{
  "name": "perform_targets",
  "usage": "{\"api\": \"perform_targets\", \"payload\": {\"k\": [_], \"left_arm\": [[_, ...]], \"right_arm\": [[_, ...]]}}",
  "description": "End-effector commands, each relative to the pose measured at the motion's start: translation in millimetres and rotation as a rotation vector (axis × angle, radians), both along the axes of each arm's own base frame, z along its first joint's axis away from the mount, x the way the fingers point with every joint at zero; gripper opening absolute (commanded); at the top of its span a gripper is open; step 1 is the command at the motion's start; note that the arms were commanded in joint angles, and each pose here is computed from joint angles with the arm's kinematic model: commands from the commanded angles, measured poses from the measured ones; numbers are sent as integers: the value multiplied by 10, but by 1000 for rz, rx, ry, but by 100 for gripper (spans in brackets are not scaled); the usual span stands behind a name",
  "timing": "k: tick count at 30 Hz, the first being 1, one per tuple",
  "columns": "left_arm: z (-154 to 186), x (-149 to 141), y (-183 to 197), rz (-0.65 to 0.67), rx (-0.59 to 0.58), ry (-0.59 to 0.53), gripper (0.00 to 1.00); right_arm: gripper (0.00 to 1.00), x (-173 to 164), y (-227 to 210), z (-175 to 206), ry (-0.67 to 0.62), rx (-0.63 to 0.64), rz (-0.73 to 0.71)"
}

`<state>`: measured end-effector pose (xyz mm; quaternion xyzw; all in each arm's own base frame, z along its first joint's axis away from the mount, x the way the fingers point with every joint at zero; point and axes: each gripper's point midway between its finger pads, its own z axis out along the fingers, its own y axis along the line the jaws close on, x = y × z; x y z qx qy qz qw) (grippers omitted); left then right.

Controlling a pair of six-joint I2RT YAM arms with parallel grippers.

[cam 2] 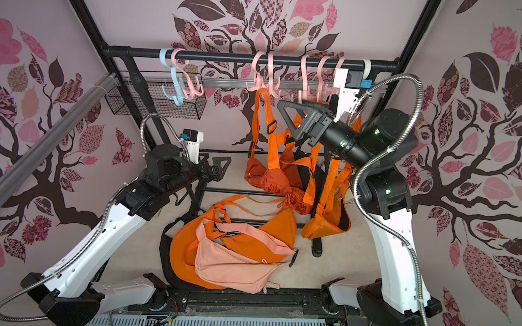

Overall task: Hang the bag on a hook
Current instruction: Hang the bag on the hook.

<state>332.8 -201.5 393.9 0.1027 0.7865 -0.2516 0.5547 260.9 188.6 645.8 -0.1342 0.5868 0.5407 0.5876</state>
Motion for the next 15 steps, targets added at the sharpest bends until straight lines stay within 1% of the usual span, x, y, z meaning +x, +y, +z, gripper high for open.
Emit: {"api": "perform_targets", "payload": {"k": [1,3,7,9,10,12,15], "left_arm": [[-190,24,58,28,15,-3,98],[-318,40,87,44,29,8,98],[-516,66,117,70,37,29,98],[-562,92,150,89,49,31,98],[-597,106,162,97,46,39,98],[-638,117,177,104,42,44,98],[-666,146,224,127,65,39,98]], "right_arm": [[100,126,10,-41,135,65,88],[100,173,-29,-12,150,73,50],[100,159,-41,141,195,141,78],[100,229,-63,122,248,179,66],[100,237,-90,149,252,199,55],[100,156,-169,334,214,243,38],[100,75,-131,539,205,305,130]]}}
